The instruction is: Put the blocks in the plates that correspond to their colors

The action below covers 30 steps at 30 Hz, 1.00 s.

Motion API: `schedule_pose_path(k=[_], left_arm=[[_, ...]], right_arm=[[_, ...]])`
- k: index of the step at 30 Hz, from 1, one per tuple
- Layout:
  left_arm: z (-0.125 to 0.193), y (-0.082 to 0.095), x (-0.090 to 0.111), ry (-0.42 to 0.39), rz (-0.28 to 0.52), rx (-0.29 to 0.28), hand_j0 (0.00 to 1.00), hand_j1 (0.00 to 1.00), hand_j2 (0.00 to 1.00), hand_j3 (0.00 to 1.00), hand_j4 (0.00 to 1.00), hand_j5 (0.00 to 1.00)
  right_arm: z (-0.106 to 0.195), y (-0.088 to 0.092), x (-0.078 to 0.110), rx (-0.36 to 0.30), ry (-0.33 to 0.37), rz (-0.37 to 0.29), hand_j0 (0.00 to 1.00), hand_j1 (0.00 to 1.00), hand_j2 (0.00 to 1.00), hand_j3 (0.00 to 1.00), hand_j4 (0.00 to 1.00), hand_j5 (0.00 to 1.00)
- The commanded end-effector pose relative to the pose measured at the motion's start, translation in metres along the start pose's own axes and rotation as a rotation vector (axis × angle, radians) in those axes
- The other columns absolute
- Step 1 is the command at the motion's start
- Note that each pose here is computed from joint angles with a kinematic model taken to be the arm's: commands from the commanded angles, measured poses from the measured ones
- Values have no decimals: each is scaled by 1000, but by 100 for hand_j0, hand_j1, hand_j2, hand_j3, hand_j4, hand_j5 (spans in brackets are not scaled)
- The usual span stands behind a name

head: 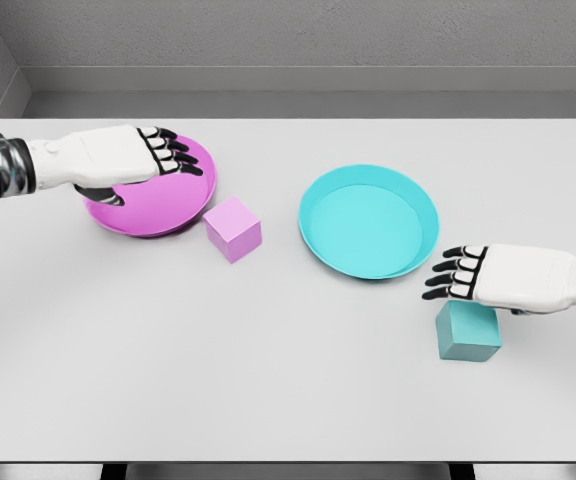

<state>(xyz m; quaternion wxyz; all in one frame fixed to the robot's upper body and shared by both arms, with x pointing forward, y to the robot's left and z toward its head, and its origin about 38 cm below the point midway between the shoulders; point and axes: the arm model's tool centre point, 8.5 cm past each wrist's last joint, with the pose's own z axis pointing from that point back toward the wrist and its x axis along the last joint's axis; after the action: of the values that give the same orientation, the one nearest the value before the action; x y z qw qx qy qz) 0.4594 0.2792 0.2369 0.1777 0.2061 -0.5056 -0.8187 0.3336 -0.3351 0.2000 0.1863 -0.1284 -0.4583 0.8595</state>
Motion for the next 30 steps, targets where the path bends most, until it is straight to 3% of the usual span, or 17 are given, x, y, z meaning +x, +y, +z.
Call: schedule_pose_path(k=[1,15,22,30], left_arm=[[-9,-5,7,-26,8,-11,100,100,100,100,100,100],[-42,11,24,-94,23,51,100,100,100,100,100,100],[-48,9,24,-104,82,70,100,100,100,100,100,100],[-56,1,24,-111,144,76,100,100,100,100,100,100]], right_arm=[[-1,1,1,1,-5,-6,100,100,100,100,100,100],[-16,12,11,41,-48,-21,100,100,100,100,100,100],[-25,9,14,24,-66,-20,100,100,100,100,100,100],[-27,17,18,70,-79,-27,100,100,100,100,100,100]])
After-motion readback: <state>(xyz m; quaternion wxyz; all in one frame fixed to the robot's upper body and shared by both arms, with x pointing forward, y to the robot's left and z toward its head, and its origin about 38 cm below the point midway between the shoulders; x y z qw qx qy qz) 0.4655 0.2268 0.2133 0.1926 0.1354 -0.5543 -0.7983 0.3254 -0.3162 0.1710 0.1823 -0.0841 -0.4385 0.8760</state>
